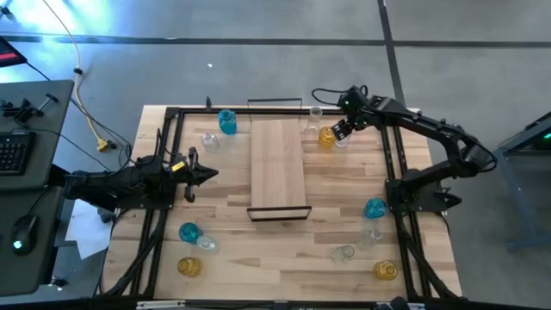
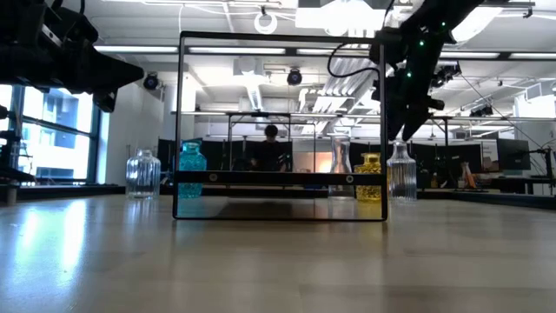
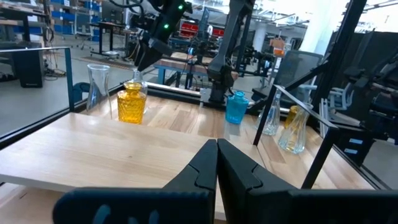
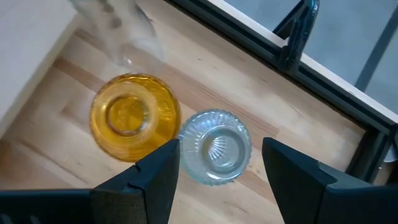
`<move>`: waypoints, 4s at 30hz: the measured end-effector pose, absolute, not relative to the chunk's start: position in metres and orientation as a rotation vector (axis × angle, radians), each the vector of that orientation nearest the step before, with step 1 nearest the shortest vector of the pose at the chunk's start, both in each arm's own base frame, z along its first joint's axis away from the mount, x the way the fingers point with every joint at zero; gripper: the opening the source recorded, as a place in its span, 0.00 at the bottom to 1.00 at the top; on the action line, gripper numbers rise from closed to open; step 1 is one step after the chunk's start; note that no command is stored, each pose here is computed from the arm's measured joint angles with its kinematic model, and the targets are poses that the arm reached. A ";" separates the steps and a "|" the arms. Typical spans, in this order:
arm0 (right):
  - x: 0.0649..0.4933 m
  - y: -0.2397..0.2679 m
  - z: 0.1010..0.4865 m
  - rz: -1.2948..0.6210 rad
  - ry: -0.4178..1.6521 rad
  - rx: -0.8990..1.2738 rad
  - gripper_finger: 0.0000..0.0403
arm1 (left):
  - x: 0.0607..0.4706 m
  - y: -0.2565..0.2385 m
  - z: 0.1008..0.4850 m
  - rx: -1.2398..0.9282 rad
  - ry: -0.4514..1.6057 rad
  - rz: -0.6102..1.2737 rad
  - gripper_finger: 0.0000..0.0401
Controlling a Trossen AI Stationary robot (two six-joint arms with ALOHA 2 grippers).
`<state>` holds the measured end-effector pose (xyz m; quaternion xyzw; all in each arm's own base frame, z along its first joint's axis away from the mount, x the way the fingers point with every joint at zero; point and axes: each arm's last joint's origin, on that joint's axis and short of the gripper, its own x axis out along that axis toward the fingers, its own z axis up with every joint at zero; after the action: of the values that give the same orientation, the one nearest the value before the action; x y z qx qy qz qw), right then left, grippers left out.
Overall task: Sort vases onto shelf
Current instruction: Put the top right transparent flower vase on the shelf
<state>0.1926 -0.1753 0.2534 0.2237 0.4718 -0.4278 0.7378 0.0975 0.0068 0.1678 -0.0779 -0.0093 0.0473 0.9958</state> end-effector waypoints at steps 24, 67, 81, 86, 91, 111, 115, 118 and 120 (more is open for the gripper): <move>0.197 -0.180 0.241 -0.934 1.103 0.474 0.31 | 0.098 0.007 0.168 -0.155 -0.018 0.094 0.00; 0.192 -0.166 0.310 -0.956 1.061 0.353 0.21 | 0.098 0.007 0.168 -0.155 -0.018 0.095 0.00; 0.199 -0.148 0.369 -0.919 0.963 0.291 0.21 | 0.098 0.007 0.168 -0.155 -0.019 0.094 0.00; 0.204 -0.140 0.374 -0.897 0.947 0.286 0.21 | 0.098 0.007 0.168 -0.155 -0.018 0.094 0.00; 0.213 -0.134 0.370 -0.866 0.957 0.285 0.21 | 0.098 0.007 0.168 -0.155 -0.018 0.095 0.00; 0.283 -0.132 0.333 -0.653 0.959 0.236 0.21 | 0.098 0.007 0.168 -0.154 -0.018 0.095 0.00; 0.292 -0.136 0.326 -0.629 0.962 0.205 0.21 | 0.098 0.007 0.168 -0.155 -0.018 0.094 0.00; 0.297 -0.138 0.323 -0.619 0.954 0.188 0.21 | 0.098 0.007 0.168 -0.155 -0.018 0.095 0.00; 0.298 -0.139 0.323 -0.612 0.949 0.180 0.21 | 0.098 0.007 0.168 -0.156 -0.019 0.095 0.00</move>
<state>0.2979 -0.1390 0.3233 0.0850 0.4493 -0.2895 0.8409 0.0975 0.0068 0.1677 -0.0777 -0.0093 0.0473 0.9958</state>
